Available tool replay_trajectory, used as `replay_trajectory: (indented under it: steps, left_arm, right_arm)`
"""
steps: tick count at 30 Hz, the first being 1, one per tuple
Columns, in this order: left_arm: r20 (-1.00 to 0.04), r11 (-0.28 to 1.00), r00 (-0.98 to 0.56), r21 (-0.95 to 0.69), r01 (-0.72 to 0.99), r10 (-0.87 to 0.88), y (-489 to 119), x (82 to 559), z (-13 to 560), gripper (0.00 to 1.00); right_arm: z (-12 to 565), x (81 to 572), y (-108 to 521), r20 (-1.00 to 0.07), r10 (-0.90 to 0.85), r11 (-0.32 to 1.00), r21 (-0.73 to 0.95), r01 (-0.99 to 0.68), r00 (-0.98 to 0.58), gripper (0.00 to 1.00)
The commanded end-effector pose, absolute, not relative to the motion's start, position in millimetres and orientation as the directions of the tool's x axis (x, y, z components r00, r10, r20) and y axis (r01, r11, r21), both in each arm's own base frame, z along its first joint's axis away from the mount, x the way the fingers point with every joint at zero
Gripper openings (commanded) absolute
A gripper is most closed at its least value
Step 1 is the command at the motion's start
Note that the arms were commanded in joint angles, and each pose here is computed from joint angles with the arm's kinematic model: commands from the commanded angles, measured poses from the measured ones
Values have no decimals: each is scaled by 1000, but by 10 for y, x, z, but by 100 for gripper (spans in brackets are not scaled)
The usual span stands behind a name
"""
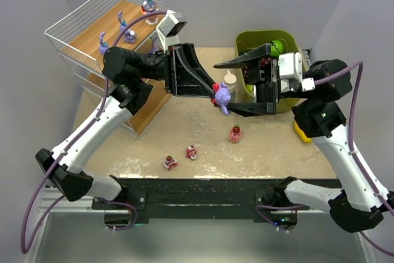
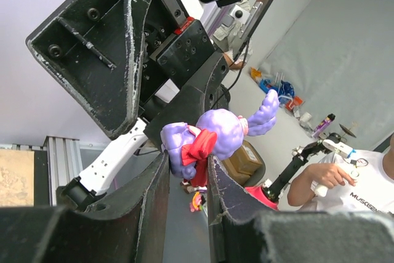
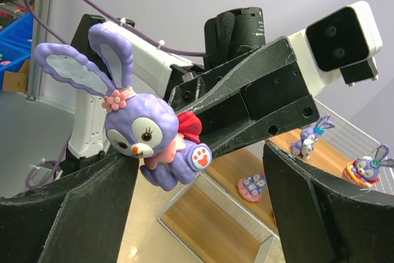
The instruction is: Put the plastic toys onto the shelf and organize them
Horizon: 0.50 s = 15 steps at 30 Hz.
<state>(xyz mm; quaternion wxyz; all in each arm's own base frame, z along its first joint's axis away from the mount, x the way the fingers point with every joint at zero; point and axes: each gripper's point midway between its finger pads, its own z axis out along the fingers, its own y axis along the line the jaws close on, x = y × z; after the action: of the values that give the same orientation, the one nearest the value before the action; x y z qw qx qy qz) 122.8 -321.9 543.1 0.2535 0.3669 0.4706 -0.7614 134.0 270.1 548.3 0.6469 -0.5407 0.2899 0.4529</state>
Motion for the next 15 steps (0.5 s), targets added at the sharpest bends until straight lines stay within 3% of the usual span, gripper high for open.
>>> replay_trajectory:
  steps: [1, 9, 11, 15]
  left_arm:
    - [-787, -407, -615, -551, 728, -34, -3252, 1271, 5370, 0]
    - [-756, -395, -654, -593, 702, -27, -3280, 1315, 5327, 0]
    - [-741, -391, -671, -611, 689, -23, -3296, 1338, 5302, 0]
    - [-715, -394, -699, -639, 661, -14, -3314, 1361, 5264, 0]
  right_arm:
    - [5714, 1118, 2627, -775, 351, 13, -557, -830, 525, 84]
    - [5723, 956, 2591, -757, 382, -27, -582, -813, 529, 65]
    - [5745, 915, 2564, -746, 393, -22, -592, -805, 538, 66]
    - [5770, 881, 2543, -736, 404, -9, -597, -802, 543, 79]
